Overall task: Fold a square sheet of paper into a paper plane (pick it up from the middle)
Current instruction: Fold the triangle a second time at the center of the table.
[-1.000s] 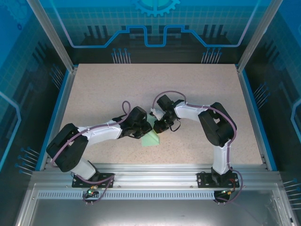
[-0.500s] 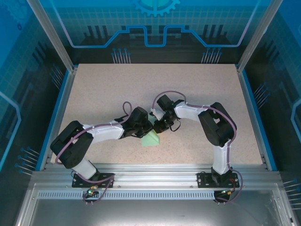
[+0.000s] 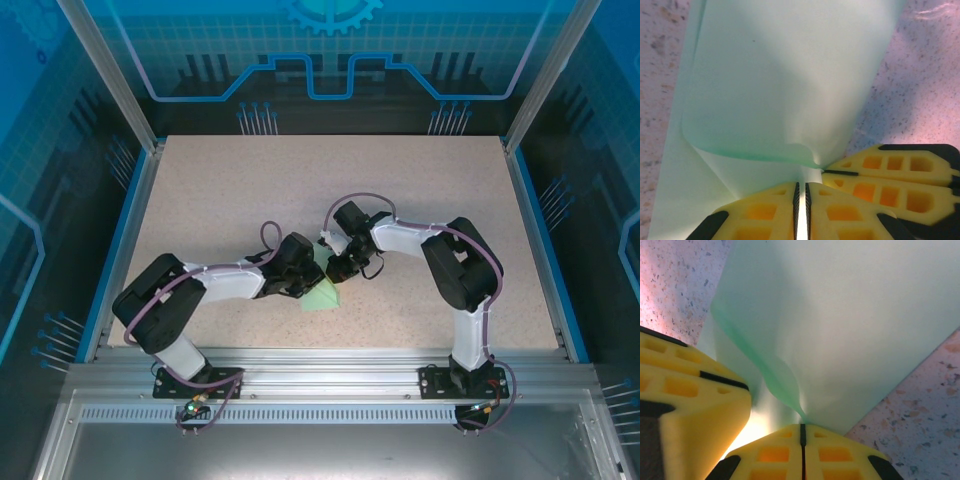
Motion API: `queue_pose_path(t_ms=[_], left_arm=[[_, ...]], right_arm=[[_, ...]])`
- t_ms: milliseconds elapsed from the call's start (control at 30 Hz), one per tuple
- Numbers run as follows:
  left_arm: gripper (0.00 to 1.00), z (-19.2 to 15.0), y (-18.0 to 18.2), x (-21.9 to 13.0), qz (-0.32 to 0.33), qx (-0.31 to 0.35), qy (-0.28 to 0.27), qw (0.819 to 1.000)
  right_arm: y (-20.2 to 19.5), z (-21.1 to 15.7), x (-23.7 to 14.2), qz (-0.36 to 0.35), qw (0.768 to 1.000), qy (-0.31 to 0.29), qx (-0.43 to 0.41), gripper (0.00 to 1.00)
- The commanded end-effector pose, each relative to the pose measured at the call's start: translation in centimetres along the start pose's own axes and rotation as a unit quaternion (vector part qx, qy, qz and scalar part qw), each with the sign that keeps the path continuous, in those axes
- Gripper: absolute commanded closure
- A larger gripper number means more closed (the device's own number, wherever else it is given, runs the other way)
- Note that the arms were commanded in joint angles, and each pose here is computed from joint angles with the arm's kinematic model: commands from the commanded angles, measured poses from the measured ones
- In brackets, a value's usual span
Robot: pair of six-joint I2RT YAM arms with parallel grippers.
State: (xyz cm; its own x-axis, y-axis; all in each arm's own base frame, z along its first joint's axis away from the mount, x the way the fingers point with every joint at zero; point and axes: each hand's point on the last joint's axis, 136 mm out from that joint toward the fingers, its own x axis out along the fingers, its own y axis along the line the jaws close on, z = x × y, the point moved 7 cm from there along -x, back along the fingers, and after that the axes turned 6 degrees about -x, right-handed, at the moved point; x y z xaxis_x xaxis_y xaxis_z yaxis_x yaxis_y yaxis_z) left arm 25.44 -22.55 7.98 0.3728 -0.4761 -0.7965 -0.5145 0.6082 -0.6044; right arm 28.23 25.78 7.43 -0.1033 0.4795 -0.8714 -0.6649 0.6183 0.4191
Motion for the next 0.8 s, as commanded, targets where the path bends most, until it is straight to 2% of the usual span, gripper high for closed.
queue_pose_path(t_ms=[0,333,467,533,633,767], left_arm=[[0.84,-0.3,0.8,0.8,0.008,-0.003,0.005,1.0],[0.84,-0.3,2.2,1.3,0.029,-0.01,0.003,1.0],[0.84,-0.3,2.5,1.5,0.032,-0.011,0.003,0.999],[0.85,-0.3,2.5,1.6,0.032,-0.011,0.003,0.999],[0.84,-0.3,2.7,1.7,0.033,-0.013,0.003,0.999],[0.84,-0.3,2.6,1.8,0.03,-0.013,0.004,0.999]], right_arm=[[-1.0,-0.3,0.4,-0.013,1.0,0.015,0.015,0.93],[-0.9,0.0,-0.1,-0.016,1.0,0.011,0.017,0.92],[-0.3,0.4,-1.9,-0.03,0.999,-0.015,0.023,0.84],[-0.1,0.2,-3.1,-0.036,0.998,-0.034,0.033,0.77],[0.5,-0.5,-4.7,-0.033,0.996,-0.061,0.049,0.71],[2.5,-1.7,-5.0,0.029,0.995,-0.078,0.057,0.73]])
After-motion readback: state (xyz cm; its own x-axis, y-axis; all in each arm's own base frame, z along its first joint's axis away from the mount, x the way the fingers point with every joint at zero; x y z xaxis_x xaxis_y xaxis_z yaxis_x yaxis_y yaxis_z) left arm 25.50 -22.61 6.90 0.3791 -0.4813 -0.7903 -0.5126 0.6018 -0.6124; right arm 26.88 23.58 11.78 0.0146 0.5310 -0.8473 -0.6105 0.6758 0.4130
